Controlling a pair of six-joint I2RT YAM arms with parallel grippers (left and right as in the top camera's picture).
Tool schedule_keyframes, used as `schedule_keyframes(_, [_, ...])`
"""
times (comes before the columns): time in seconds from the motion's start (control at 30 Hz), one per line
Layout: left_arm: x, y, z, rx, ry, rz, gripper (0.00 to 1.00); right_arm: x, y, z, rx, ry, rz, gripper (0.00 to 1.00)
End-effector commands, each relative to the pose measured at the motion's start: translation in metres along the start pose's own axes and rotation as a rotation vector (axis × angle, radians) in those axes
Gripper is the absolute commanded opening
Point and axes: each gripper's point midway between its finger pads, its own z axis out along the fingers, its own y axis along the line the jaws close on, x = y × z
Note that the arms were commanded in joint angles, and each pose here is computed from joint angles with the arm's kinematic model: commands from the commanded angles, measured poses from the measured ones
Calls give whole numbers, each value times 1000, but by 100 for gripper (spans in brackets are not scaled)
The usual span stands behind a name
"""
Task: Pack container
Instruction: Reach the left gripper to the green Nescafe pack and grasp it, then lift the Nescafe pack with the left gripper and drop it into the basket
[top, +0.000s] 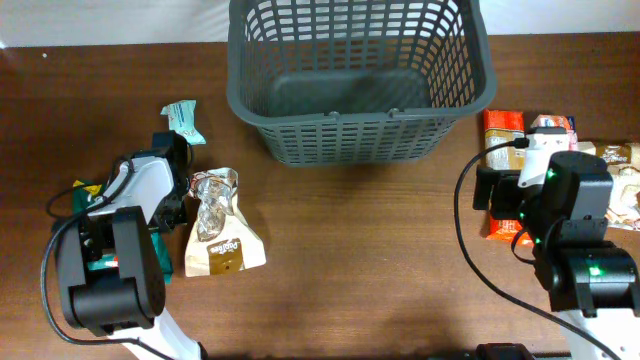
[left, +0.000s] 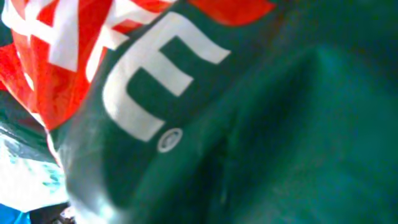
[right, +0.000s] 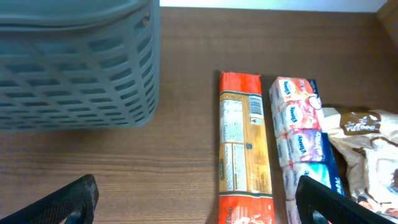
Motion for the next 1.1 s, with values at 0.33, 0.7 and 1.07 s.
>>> schedule_keyframes(0.33, [10,-13,4,71,80,15,2,-12,-4,-12,22,-53,11,99])
schedule_keyframes(0.7, [-33,17,-56,92,24,-21,2,-12,-4,-12,22,-53,11,99])
schedule_keyframes(1.07, [-77,51,-132,160,-119,-47,2,-12,-4,-12,21,-52,11,99])
